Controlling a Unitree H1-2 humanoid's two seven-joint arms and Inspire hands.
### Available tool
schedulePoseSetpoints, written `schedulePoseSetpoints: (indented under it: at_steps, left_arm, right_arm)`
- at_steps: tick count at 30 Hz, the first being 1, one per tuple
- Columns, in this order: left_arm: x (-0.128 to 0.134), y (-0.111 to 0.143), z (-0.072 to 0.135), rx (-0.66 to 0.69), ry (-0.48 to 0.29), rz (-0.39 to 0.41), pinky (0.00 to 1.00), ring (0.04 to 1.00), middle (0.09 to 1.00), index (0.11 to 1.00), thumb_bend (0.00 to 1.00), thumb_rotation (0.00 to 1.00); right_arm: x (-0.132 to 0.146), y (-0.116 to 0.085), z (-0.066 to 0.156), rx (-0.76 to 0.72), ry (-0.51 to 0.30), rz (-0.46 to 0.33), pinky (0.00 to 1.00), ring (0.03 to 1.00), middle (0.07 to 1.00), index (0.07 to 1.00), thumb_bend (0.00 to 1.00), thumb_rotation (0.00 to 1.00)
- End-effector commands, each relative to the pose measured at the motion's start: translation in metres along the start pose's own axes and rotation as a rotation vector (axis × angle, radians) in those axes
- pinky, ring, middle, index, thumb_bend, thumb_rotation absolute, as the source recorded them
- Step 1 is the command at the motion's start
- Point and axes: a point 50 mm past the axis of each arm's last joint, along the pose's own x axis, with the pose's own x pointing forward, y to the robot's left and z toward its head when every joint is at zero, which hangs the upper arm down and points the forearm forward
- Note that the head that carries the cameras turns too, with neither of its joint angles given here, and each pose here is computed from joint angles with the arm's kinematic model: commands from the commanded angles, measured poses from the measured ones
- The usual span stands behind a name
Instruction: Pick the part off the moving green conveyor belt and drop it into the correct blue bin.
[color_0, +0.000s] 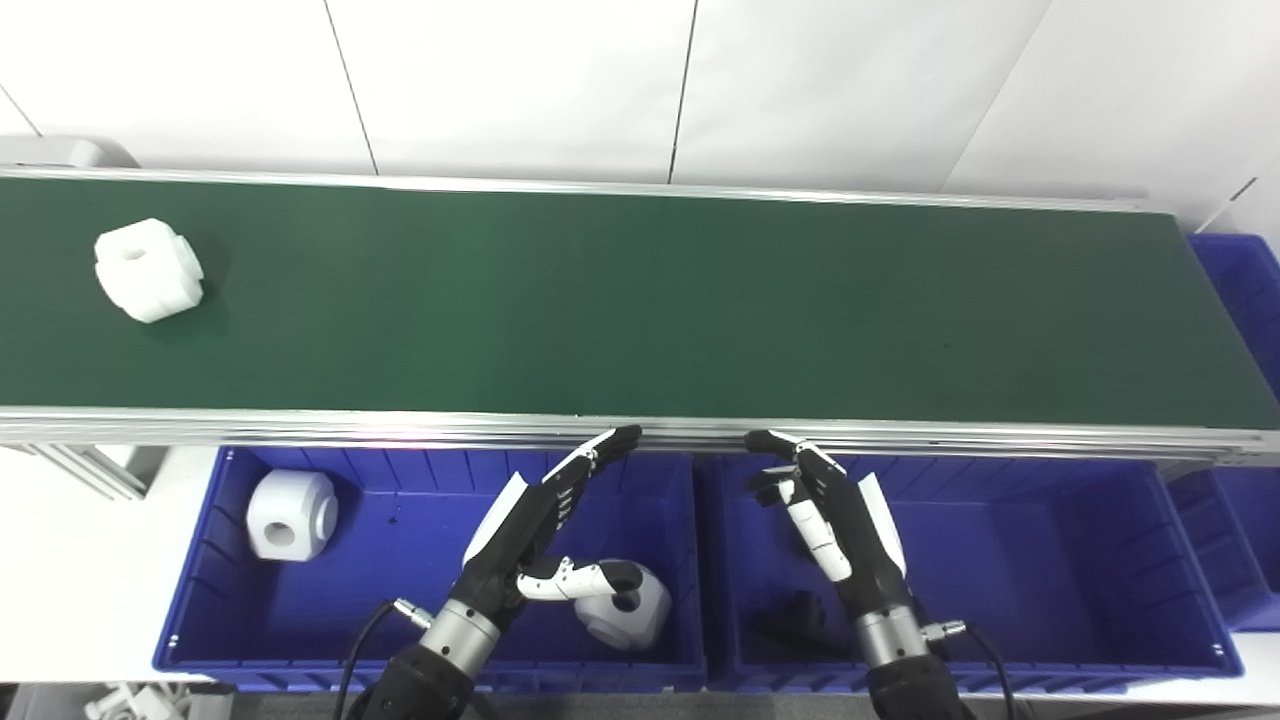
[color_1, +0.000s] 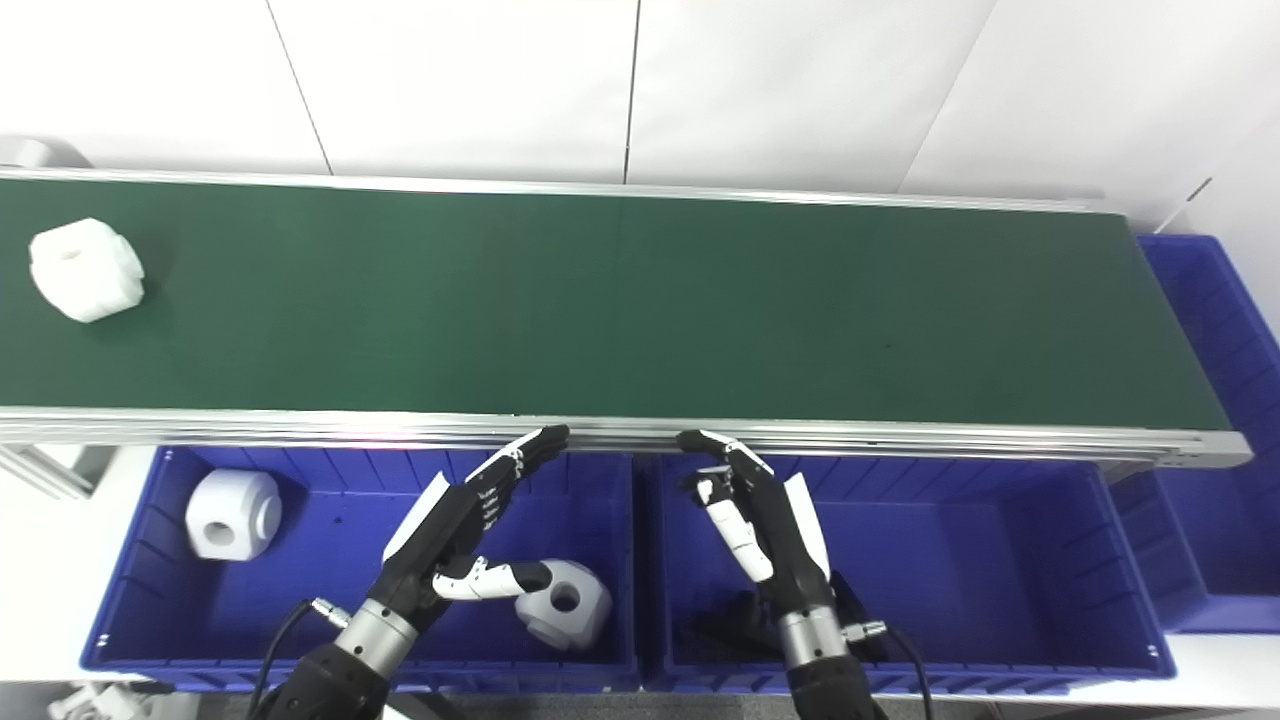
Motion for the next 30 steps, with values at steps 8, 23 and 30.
schedulePoseSetpoints:
  at_steps: [8, 23, 30]
  left_arm:
    - [0.0045, 0.0013, 0.0088, 0.008, -0.063, -0.004, 0.98, 0.937, 0.916, 0.890, 0.93, 0.56]
    - [0.0038, 0.0015, 0.0096, 0.013, -0.060, -0.003, 0.98, 0.945, 0.919, 0.894, 0.93, 0.57]
    - [0.0045, 0.0007, 0.0093, 0.008, -0.060, -0.002, 0.98, 0.945, 0.921, 0.892, 0.93, 0.56]
  right_arm:
    - [0.0062, -0.0037, 0.0115, -0.004, -0.095, -0.021, 0.54, 0.613, 0.772, 0.742, 0.65, 0.99]
    - [0.0054, -0.0033, 0.0115, -0.014, -0.096, -0.022, 0.55, 0.618, 0.772, 0.744, 0.65, 1.00]
    - [0.0037, -0.0036, 0.0110, -0.001, -0.091, -0.018, 0.57, 0.618, 0.774, 0.744, 0.66, 0.99]
